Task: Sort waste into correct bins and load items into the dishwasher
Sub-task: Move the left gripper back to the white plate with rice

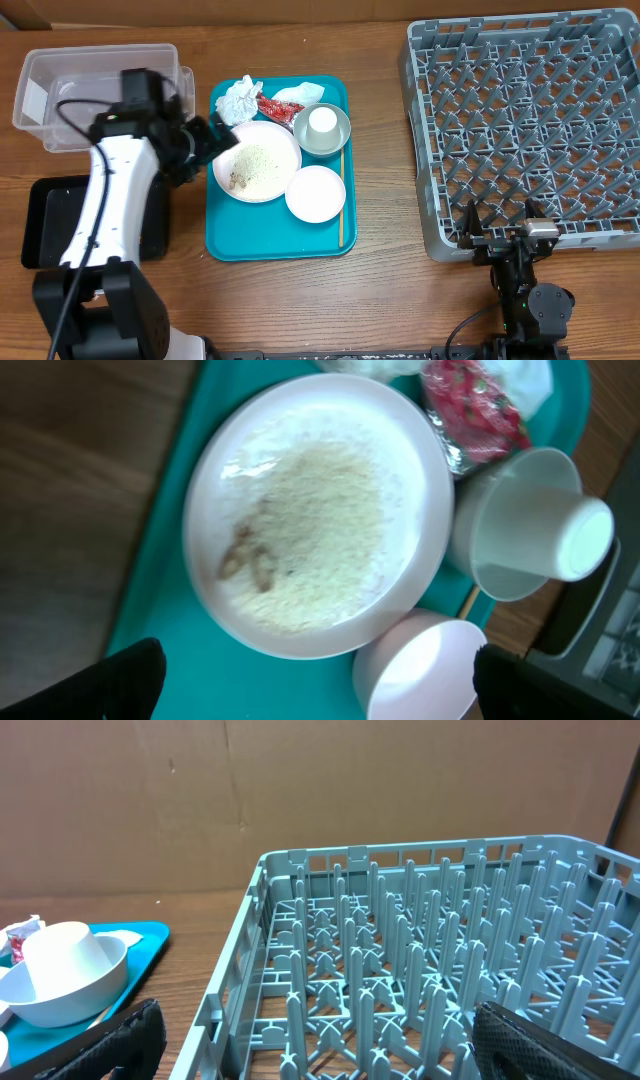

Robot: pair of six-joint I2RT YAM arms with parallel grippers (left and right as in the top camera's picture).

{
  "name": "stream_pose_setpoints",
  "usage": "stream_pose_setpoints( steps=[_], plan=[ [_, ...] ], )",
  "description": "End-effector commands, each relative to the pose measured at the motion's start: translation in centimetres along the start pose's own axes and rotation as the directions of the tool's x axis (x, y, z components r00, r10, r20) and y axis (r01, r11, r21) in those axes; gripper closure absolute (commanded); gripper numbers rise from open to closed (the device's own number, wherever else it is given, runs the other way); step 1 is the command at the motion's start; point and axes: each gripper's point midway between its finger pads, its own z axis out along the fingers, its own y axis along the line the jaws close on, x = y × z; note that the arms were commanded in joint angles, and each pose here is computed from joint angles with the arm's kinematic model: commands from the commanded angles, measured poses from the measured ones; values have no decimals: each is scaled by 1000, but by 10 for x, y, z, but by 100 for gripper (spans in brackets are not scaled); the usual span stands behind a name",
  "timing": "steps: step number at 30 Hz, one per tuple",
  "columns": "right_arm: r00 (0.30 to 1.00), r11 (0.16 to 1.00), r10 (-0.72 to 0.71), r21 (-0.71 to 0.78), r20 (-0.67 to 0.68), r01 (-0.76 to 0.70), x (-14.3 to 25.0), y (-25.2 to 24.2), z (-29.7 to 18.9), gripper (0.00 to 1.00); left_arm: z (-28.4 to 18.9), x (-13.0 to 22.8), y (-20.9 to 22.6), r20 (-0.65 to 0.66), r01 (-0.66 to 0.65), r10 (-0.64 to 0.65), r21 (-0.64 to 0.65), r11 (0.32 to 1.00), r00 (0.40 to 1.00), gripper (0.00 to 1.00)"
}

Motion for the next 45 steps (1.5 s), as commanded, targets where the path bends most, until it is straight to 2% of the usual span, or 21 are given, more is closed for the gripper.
stream_pose_setpoints(
  steps=[1,5,8,11,15,17,19,22,23,28,31,37,45],
  plan=[
    [1000,1000,-4,2,7,4,1,-1,0,0,9,5,-30,23,-132,132,9,991,991,0],
    [1000,1000,-4,2,7,4,1,-1,0,0,16,14,-71,58,-243,240,61,968,969,0],
    [1000,1000,-4,2,7,4,1,-1,0,0,16,22,-87,66,-301,298,51,952,952,0],
    [1000,1000,-4,2,7,4,1,-1,0,0,10,26,-96,81,-366,366,-8,930,927,0],
    [1000,1000,-4,2,7,4,1,-1,0,0,6,17,-89,133,-369,387,-143,919,913,0],
    [1000,1000,-4,2,7,4,1,-1,0,0,7,7,-81,167,-353,391,-218,910,905,13],
    [1000,1000,-4,2,7,4,1,-1,0,0,13,3,-80,175,-352,396,-237,906,902,23],
    [1000,1000,-4,2,7,4,1,-1,0,0,31,0,-82,168,-343,384,-229,911,908,83],
    [1000,1000,-4,1,7,4,1,-1,0,0,37,0,-82,165,-332,372,-228,915,913,96],
    [1000,1000,-4,2,7,4,1,-1,0,0,72,12,-77,111,-255,287,-239,937,952,96],
    [1000,1000,-4,2,7,4,1,-1,0,0,88,25,-80,54,-271,289,-214,938,956,96],
    [1000,1000,-4,2,7,4,1,-1,0,0,94,39,-90,19,-286,293,-170,943,956,96],
    [1000,1000,-4,2,7,4,1,-1,0,0,118,51,-82,-39,-277,275,-196,941,961,96]
  ],
)
